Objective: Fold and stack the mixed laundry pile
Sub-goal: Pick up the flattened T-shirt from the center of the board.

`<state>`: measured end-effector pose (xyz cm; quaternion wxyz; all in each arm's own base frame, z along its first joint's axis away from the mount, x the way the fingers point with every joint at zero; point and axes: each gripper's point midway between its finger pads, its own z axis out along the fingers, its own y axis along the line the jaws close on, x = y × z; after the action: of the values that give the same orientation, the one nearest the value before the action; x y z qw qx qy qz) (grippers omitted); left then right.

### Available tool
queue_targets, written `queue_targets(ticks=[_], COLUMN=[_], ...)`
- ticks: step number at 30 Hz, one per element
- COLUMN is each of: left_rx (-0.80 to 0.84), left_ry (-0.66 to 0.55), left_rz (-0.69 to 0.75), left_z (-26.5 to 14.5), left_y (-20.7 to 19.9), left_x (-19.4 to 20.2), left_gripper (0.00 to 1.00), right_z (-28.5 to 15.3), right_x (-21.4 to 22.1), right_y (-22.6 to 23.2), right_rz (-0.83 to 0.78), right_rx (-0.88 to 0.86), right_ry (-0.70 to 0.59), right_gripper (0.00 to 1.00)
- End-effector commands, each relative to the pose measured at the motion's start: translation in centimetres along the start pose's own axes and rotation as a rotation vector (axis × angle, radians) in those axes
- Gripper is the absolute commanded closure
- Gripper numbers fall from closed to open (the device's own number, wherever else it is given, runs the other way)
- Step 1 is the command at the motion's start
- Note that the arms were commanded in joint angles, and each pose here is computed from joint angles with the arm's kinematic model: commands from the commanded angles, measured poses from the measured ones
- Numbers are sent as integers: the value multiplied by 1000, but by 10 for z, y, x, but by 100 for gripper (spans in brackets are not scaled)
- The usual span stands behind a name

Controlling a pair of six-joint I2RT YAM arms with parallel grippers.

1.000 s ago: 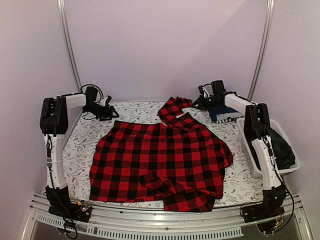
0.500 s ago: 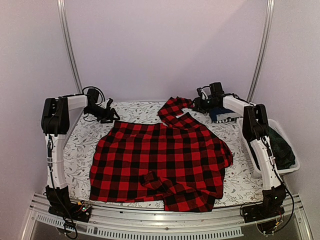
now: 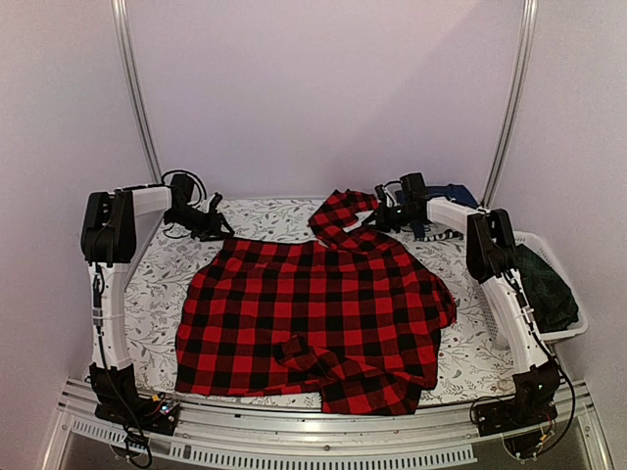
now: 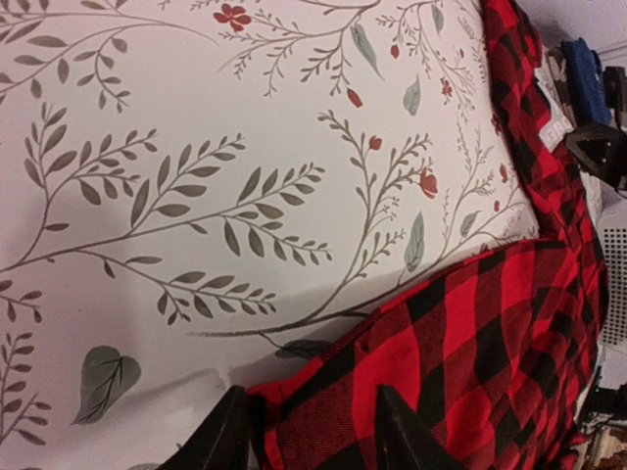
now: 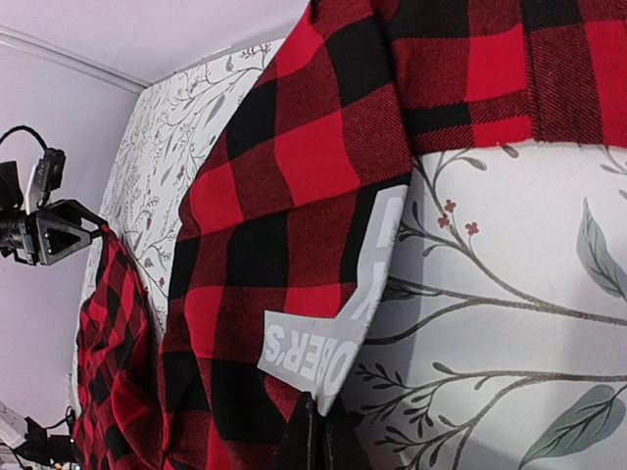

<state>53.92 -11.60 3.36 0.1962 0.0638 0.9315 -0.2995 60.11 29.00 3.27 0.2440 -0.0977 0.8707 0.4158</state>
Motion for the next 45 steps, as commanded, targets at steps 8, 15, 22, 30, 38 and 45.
queue_targets(ticks=[8, 15, 22, 30, 38, 45], left_rx=[101, 110, 78, 81, 74, 59], left_ry=[16, -12, -128, -236, -255, -319], left_rz=[-3, 3, 9, 89, 136, 206], left_z=[17, 12, -13, -45, -58, -76], left_y=[-12, -18, -19, -38, -45, -55], left_x=[2, -7, -39, -67, -56, -49], left_gripper=[74, 100, 100, 100, 100, 100], right_z=[-40, -54, -73, -83, -108, -131], right_x=[-53, -70, -92, -98, -103, -78], right_y=[23, 39, 44, 56, 84, 102], right_rz=[-60, -97, -93, -108, -142, -148], right_rx=[-26, -61, -76, -89, -102, -103], right_ry=[-126, -169, -236, -242, -248, -219], right_gripper=[100, 100, 100, 100, 100, 100])
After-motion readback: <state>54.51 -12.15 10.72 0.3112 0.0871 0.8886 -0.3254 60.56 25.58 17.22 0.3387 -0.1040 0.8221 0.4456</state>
